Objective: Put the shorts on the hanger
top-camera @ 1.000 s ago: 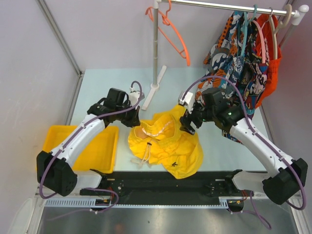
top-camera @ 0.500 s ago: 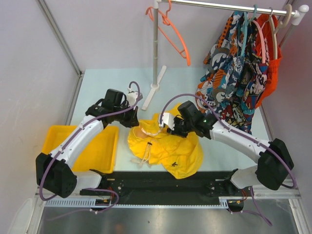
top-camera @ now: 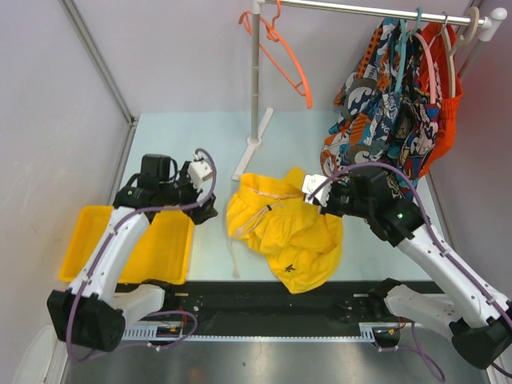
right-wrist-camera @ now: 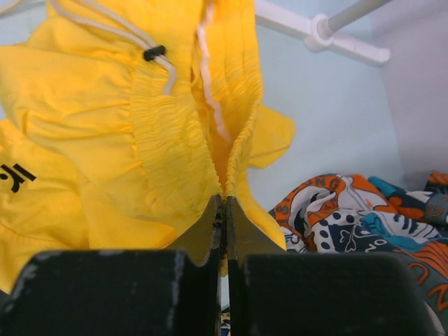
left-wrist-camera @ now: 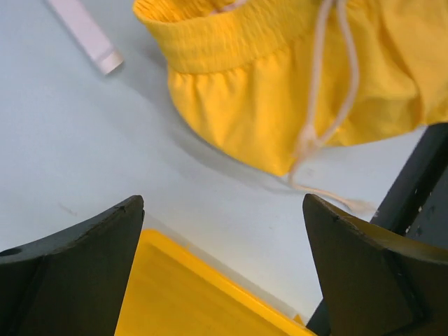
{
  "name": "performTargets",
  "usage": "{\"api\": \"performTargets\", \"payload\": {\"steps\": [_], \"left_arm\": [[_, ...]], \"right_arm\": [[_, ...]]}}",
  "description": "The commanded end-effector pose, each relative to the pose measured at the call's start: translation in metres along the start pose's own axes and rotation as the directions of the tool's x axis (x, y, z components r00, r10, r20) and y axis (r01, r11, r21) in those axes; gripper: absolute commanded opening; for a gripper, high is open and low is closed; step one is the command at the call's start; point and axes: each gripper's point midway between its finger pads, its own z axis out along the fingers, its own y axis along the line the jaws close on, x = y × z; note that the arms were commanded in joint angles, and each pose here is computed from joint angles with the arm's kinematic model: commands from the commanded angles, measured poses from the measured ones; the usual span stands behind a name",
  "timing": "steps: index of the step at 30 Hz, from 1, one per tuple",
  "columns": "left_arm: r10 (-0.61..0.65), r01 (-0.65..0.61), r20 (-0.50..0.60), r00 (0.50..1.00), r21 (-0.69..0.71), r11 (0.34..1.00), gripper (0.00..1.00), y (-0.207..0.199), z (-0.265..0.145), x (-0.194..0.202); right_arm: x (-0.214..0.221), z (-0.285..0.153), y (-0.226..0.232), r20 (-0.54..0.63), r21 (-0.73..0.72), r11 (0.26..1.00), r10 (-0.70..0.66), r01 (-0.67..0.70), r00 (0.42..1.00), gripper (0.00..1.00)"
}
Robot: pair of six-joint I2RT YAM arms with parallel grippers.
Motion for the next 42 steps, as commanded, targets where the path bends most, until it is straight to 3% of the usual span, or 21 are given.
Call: {"api": "performTargets", "payload": {"steps": [1, 5, 6, 8, 9, 10, 13, 20, 24, 27, 30, 31, 33, 34, 36, 39, 41, 42], "left_arm": [[0.348, -0.376, 0.251, 0.903, 0.075, 0.924, 1.00, -0.030, -0.004, -0.027], [0.402, -0.427, 0.253, 0.880, 0.049, 0.903, 1.00, -0.018, 0.019, -0.036], [0.363, -0.389, 0.210, 0.908, 0.098, 0.916, 1.00, -0.011, 0.037, -0.027], [0.347, -0.373, 0.204, 0.916, 0.109, 0.921, 0.98, 0.002, 0.044, -0.045], [0.287, -0.314, 0.156, 0.945, 0.193, 0.930, 0.97, 0.003, 0.062, -0.032], [0.287, -0.319, 0.172, 0.942, 0.200, 0.926, 0.93, 0.008, 0.064, -0.048], [0.202, -0.234, 0.132, 0.971, 0.308, 0.922, 0.89, 0.006, 0.091, -0.044], [0.207, -0.238, 0.119, 0.971, 0.405, 0.883, 0.91, 0.003, 0.139, -0.048], [0.232, -0.266, 0.130, 0.964, 0.460, 0.847, 0.97, -0.011, 0.158, -0.046], [0.234, -0.268, 0.131, 0.963, 0.482, 0.834, 0.93, -0.018, 0.171, -0.045], [0.214, -0.253, 0.136, 0.967, 0.563, 0.787, 0.83, -0.041, 0.171, -0.048], [0.200, -0.243, 0.137, 0.970, 0.576, 0.781, 0.72, -0.044, 0.169, -0.049], [0.165, -0.218, 0.142, 0.976, 0.599, 0.770, 0.60, -0.051, 0.158, -0.055], [0.159, -0.215, 0.147, 0.976, 0.600, 0.770, 0.47, -0.052, 0.152, -0.057], [0.142, -0.218, 0.172, 0.975, 0.599, 0.770, 0.34, -0.056, 0.129, -0.066], [0.081, -0.176, 0.188, 0.979, 0.570, 0.803, 0.02, -0.053, 0.097, -0.079], [0.112, -0.231, 0.270, 0.956, 0.466, 0.854, 0.00, -0.045, 0.064, -0.106], [0.068, -0.183, 0.270, 0.960, 0.426, 0.886, 0.00, -0.040, 0.050, -0.115]], "right_arm": [[-0.007, -0.012, 0.013, 0.034, -0.058, 0.996, -0.061, 0.063, 0.998, 0.00], [-0.003, -0.013, 0.021, 0.025, -0.096, 0.992, -0.074, 0.076, 0.997, 0.00], [-0.003, -0.014, 0.024, 0.026, -0.108, 0.991, -0.080, 0.082, 0.996, 0.00], [0.000, -0.016, 0.038, 0.025, -0.168, 0.982, -0.084, 0.087, 0.996, 0.00], [0.001, -0.017, 0.043, 0.021, -0.188, 0.978, -0.092, 0.095, 0.996, 0.00], [0.007, -0.020, 0.055, 0.006, -0.237, 0.966, -0.104, 0.103, 0.995, 0.00], [0.016, -0.024, 0.077, -0.019, -0.316, 0.943, -0.112, 0.100, 0.994, 0.00], [0.034, -0.028, 0.098, -0.046, -0.361, 0.926, -0.132, 0.107, 0.990, 0.00], [0.038, -0.030, 0.102, -0.053, -0.369, 0.922, -0.141, 0.112, 0.989, 0.00], [0.040, -0.030, 0.102, -0.054, -0.363, 0.925, -0.145, 0.116, 0.988, 0.00], [0.039, -0.031, 0.098, -0.059, -0.339, 0.935, -0.133, 0.105, 0.989, 0.00], [0.038, -0.032, 0.096, -0.063, -0.325, 0.940, -0.130, 0.103, 0.990, 0.00], [0.035, -0.035, 0.093, -0.054, -0.298, 0.949, -0.124, 0.102, 0.991, 0.00], [0.034, -0.036, 0.091, -0.057, -0.281, 0.956, -0.102, 0.082, 0.993, 0.00], [0.027, -0.040, 0.083, -0.037, -0.229, 0.970, -0.089, 0.078, 0.995, 0.00], [0.017, -0.048, 0.058, -0.021, -0.090, 0.994, -0.060, 0.058, 0.998, 0.00], [0.005, -0.059, 0.027, -0.012, 0.052, 0.998, -0.043, 0.044, 0.999, 0.00], [-0.005, -0.066, 0.000, 0.007, 0.167, 0.985, -0.040, 0.039, 0.999, 0.00]]}}
